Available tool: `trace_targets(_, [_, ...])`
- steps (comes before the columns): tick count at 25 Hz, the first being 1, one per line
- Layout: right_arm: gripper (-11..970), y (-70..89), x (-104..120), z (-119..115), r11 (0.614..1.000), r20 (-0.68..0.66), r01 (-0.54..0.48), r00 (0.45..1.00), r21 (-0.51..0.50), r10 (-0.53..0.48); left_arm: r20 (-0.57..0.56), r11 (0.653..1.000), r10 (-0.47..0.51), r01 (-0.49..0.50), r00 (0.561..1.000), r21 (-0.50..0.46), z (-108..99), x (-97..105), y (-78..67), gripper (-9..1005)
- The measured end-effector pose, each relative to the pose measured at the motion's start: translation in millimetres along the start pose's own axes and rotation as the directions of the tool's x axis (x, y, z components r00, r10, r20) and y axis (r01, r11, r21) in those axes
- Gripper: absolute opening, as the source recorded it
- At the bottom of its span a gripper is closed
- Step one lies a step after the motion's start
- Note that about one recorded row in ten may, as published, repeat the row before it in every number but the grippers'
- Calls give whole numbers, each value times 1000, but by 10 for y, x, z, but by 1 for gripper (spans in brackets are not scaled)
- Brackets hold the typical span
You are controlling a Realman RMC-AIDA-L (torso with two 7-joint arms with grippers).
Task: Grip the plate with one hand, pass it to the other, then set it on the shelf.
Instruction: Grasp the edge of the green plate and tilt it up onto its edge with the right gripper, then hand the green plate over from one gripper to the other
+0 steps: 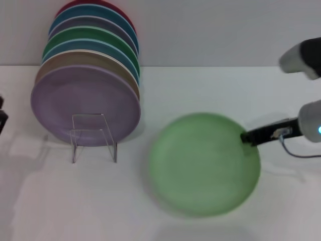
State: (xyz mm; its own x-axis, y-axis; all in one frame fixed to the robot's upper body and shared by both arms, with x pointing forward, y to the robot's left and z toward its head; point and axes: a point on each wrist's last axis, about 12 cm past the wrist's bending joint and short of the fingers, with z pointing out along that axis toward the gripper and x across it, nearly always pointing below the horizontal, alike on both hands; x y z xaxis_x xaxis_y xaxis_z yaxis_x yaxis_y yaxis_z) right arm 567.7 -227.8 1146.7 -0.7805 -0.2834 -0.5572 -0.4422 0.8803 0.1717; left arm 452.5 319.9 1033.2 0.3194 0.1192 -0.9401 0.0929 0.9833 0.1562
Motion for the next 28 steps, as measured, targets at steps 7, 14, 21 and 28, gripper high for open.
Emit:
trace_targets(7, [23, -94, 180, -240, 999, 214, 43, 976, -9, -40, 65, 943, -245, 222, 967, 248, 306, -258, -14, 781])
trace_targets(14, [23, -121, 367, -324, 983, 388, 184, 907, -22, -161, -148, 836, -265, 304, 953, 458, 793, -742, -51, 781])
trace_targets(21, [24, -176, 430, -287, 949, 506, 310, 811, 56, -295, -384, 673, -174, 394, 907, 626, 1164, -1268, -220, 781])
trace_targets(28, [24, -225, 401, -286, 937, 591, 343, 744, 62, -311, -465, 734, 25, 300, 885, 609, 1302, -1305, -495, 781])
